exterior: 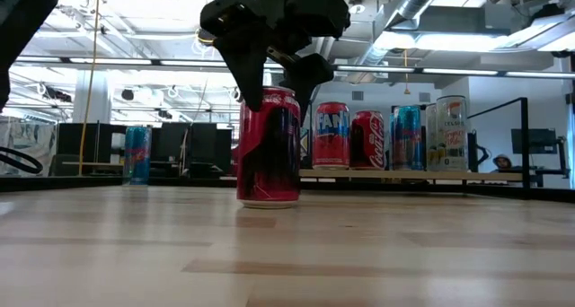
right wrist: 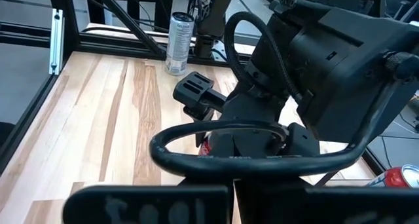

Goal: Place canned beverage on shelf
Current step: Put the red-white soda can on the shelf aligned with the other soda cans

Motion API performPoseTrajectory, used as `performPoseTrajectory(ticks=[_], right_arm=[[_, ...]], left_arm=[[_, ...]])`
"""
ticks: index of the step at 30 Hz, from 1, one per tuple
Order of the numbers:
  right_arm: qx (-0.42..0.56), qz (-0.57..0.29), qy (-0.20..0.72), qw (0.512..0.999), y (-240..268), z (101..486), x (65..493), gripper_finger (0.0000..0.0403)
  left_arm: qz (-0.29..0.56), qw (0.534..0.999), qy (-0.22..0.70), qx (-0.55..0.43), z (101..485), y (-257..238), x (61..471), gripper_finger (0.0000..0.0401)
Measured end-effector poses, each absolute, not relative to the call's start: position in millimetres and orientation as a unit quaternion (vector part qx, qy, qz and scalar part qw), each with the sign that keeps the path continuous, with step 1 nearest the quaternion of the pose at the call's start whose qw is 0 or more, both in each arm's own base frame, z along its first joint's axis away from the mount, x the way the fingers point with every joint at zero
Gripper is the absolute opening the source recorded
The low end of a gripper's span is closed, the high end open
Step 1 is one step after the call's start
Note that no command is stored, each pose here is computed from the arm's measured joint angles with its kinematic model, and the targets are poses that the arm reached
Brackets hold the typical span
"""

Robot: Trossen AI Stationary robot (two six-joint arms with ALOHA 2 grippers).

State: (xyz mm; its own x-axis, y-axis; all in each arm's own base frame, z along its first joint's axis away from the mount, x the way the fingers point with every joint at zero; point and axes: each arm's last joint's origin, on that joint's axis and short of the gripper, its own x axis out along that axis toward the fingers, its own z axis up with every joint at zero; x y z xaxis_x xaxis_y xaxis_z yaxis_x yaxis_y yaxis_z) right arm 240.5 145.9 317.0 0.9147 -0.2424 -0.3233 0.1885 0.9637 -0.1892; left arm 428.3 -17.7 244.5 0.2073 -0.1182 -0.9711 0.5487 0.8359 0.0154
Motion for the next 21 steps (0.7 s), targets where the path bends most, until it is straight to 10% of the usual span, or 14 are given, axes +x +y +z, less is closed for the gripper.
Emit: performPoseTrajectory(ticks=[21], right_arm=[[-0.075, -0.118, 0.174, 0.975, 135.1, 324.7, 235.0, 0.0023]], left_arm=[[-0.191, 0.810, 0.521, 0.189, 320.6, -16.0, 396.9, 0.0366]])
